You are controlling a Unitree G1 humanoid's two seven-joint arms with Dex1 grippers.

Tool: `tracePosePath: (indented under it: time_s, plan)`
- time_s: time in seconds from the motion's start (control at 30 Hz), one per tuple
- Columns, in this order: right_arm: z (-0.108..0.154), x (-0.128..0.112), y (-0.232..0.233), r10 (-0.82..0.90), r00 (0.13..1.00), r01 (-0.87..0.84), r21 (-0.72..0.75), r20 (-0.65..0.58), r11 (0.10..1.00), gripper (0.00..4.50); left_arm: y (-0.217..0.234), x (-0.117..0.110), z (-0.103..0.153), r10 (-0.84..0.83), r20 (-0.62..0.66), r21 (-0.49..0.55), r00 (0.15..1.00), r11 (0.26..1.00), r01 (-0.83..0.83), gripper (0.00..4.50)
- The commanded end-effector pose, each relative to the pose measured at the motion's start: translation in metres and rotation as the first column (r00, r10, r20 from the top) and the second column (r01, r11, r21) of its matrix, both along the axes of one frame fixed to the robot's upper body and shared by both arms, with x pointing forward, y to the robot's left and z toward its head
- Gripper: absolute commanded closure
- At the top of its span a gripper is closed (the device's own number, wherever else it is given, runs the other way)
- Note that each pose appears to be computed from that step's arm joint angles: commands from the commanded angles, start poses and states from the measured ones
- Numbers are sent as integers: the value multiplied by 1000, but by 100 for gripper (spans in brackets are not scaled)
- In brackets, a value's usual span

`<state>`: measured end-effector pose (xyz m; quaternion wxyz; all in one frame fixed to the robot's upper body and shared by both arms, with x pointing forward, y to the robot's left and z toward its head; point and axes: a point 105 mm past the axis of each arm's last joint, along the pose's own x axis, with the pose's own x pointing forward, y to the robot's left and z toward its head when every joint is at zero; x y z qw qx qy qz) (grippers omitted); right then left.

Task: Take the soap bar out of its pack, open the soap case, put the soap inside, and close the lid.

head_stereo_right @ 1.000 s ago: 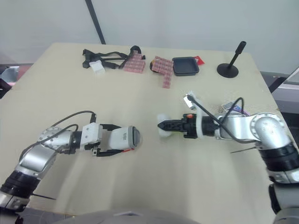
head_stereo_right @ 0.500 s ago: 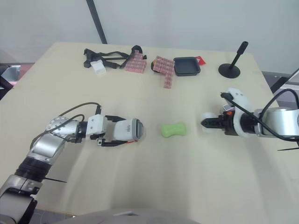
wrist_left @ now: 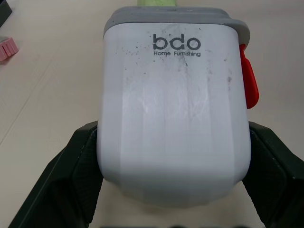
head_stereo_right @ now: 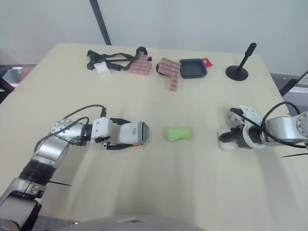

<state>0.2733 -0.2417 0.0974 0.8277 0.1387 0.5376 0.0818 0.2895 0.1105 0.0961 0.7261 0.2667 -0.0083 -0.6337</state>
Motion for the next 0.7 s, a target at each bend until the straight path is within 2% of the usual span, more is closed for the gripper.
tracePosePath:
  time_s: [0.03,0.1,0.17,0.23,0.37,0.43,0.5,0.57,0.7]
  plan:
    - [7,4,3,3,1000,-4,15,17,1000,65,-2,1,10,-6,41,-7,999,1000,6,104]
    - [16,5,4,21,999,-22,26,43,999,2,-2,1,10,-3,43,-6,999,1000,3,104]
    - [22,5,4,37,998,-38,25,60,999,2,-1,1,10,-1,43,-6,999,1000,2,104]
    - [33,-9,7,155,985,-154,-25,71,988,2,-1,1,10,-3,45,-1,999,1000,3,104]
    - [59,-31,31,399,904,-400,-28,153,916,2,0,1,12,-6,46,0,999,1000,6,104]
    - [85,-45,57,556,780,-570,-42,287,821,2,1,1,14,-5,44,2,999,1000,5,104]
    - [101,-54,76,637,654,-676,-63,408,734,2,2,2,14,-6,43,8,999,1000,6,104]
    - [106,-57,85,675,564,-727,-103,476,679,2,3,2,14,-7,41,13,999,1000,6,104]
    - [103,-51,96,775,275,-751,-376,569,543,2,5,3,18,-3,37,15,999,1000,3,104]
